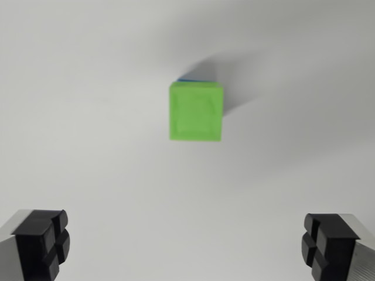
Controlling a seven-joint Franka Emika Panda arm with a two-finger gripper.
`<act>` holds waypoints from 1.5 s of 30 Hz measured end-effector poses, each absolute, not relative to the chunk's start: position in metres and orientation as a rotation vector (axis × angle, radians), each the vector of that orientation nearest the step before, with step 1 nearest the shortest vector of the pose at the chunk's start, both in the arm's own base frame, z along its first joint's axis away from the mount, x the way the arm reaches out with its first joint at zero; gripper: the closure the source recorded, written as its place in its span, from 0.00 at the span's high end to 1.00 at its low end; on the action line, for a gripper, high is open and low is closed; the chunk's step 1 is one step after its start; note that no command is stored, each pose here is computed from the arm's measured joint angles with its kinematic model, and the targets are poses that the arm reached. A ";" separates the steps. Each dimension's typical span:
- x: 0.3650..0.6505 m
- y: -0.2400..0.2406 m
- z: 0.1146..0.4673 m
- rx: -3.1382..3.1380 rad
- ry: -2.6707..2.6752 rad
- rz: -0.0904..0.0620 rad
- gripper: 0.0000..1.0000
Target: Stack cube
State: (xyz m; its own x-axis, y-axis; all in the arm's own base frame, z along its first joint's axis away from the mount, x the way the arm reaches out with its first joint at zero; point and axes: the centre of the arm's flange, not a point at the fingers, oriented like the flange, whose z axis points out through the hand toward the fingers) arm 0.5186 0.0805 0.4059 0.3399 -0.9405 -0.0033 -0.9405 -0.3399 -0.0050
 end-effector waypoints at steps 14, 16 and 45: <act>0.519 0.080 0.449 -2.565 1.803 0.002 1.00; 0.519 0.080 0.453 -2.564 1.802 0.002 1.00; 0.519 0.080 0.467 -2.565 1.803 0.003 1.00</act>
State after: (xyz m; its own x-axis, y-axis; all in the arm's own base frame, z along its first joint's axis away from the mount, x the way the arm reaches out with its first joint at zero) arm 0.5192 0.0803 0.4668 0.3388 -0.9409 -0.0052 -0.9409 -0.3387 -0.0043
